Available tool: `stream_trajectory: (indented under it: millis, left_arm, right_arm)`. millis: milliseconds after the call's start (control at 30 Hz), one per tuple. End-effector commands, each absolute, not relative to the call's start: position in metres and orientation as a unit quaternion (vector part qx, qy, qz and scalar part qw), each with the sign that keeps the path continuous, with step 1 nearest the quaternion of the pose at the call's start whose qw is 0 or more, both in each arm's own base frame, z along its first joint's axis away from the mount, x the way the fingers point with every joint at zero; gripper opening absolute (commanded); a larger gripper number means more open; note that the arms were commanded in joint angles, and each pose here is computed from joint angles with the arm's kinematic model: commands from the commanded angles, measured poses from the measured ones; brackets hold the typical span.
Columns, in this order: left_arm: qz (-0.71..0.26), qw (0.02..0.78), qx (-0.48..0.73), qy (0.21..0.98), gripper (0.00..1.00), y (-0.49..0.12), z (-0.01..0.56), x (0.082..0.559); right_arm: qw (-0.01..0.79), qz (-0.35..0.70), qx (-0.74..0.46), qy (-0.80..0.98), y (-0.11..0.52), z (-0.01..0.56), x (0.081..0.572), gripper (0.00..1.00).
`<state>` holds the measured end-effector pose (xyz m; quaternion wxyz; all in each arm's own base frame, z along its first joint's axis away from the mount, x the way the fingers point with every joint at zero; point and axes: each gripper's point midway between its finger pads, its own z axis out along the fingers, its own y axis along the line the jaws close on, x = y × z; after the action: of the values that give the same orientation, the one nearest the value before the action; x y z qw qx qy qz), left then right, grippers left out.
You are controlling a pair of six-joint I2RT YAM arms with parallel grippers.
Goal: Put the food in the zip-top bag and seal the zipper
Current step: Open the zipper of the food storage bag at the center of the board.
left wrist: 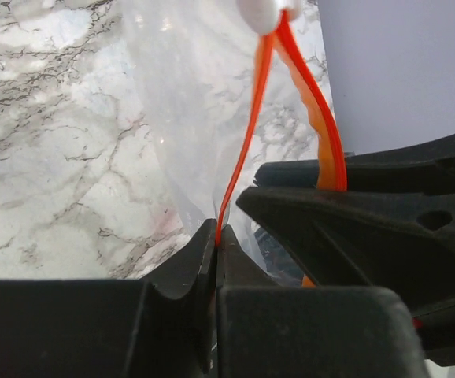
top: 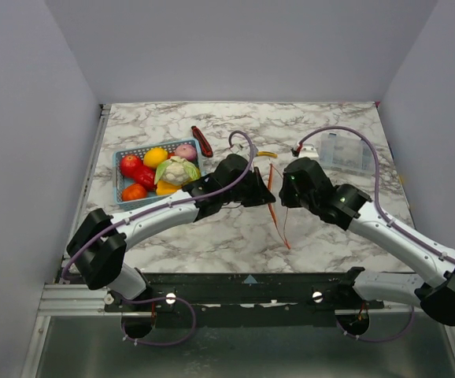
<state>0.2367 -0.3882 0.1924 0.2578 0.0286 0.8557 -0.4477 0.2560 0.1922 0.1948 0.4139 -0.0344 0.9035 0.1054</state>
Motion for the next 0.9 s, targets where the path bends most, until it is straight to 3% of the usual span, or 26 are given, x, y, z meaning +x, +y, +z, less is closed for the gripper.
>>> stream_trajectory:
  millis: [0,267,400,467,700,867]
  left_arm:
    - [-0.469,0.273,0.027,0.839,0.00,-0.386,0.217,0.242]
    - [-0.472,0.273,0.023,0.838,0.00,-0.385,0.218,0.245]
    - [-0.457,0.271,0.041,0.846,0.00,-0.381,0.212,0.248]
    - [-0.444,0.273,0.058,0.852,0.02,-0.378,0.209,0.248]
    - [-0.402,0.322,0.090,0.852,0.53,-0.349,0.219,0.244]
    - [-0.375,0.361,0.091,0.849,0.72,-0.315,0.236,0.235]
  right_arm:
    - [0.386,0.114,-0.047,0.914,0.187,0.180,0.239,0.27]
    - [0.374,0.152,-0.044,0.914,0.192,0.176,0.226,0.30]
    - [0.378,0.172,-0.040,0.909,0.196,0.179,0.223,0.01]
    - [0.385,0.174,-0.033,0.906,0.194,0.179,0.223,0.00]
    - [0.415,0.149,0.003,0.897,0.179,0.183,0.232,0.00]
    - [0.427,0.111,0.015,0.897,0.169,0.179,0.242,0.00]
